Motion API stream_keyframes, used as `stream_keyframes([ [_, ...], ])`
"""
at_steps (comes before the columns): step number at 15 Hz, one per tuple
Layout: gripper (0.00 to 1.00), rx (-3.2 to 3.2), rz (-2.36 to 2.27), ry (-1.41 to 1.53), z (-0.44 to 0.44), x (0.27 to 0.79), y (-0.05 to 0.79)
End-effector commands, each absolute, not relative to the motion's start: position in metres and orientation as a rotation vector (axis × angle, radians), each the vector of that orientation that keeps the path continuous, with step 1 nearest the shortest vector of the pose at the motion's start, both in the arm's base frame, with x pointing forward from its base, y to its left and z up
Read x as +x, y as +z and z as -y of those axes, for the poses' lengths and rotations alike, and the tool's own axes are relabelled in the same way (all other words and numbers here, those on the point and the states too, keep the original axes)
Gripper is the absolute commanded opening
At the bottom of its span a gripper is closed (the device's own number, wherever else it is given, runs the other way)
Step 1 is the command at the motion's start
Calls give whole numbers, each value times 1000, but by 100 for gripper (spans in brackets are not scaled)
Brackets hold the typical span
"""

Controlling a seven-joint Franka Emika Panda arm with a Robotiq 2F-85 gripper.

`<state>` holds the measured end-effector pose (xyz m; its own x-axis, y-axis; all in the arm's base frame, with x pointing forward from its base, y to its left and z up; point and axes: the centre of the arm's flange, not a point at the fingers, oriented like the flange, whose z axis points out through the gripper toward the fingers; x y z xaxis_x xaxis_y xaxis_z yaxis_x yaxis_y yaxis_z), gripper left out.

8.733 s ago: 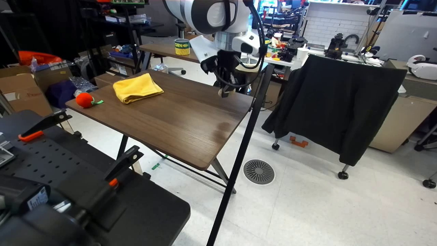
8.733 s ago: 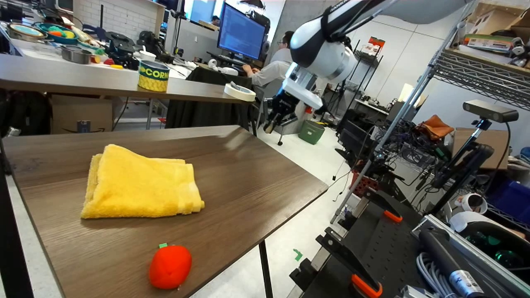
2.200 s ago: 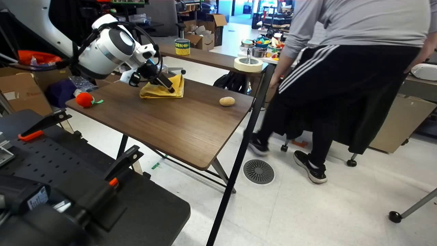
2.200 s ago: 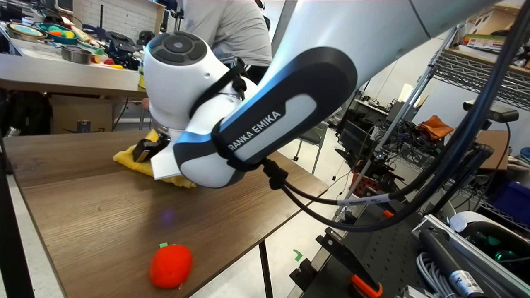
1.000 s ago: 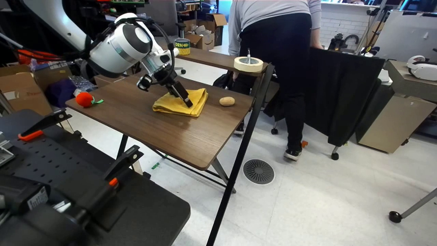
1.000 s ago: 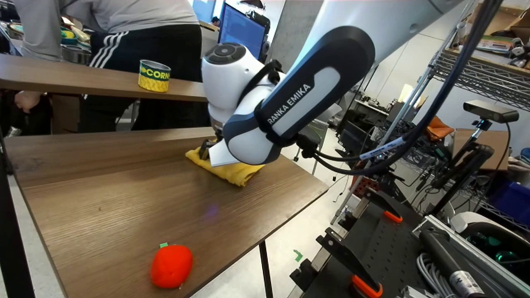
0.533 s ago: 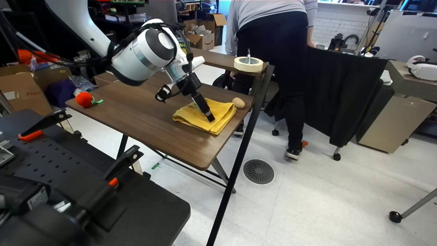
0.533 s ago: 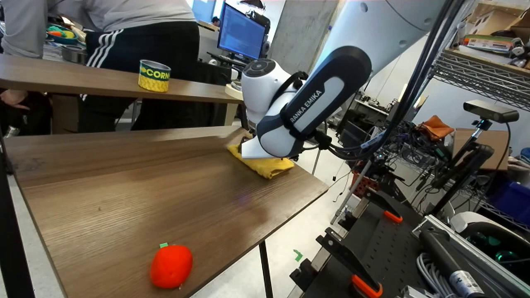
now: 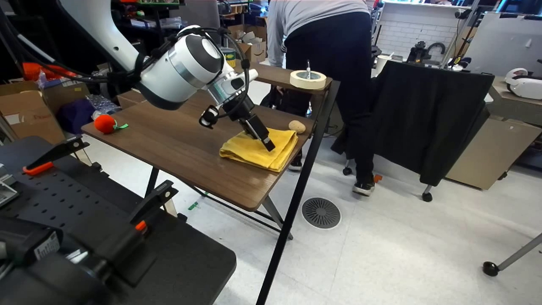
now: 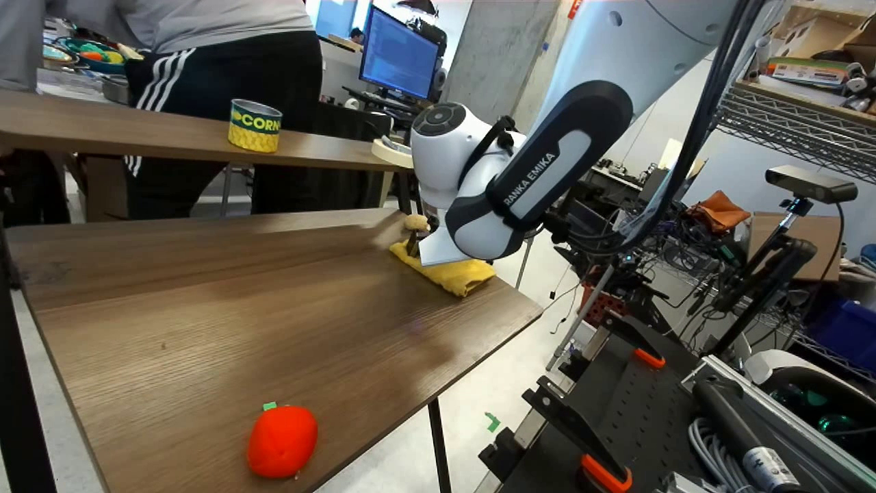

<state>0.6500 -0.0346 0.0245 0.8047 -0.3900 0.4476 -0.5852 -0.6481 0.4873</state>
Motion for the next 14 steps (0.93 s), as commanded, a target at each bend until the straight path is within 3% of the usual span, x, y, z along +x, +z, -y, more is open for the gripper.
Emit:
stream_keyframes([
  [1,100,2366,672,402,32,648,25],
  [14,100,2830,255,488,15,645,39],
])
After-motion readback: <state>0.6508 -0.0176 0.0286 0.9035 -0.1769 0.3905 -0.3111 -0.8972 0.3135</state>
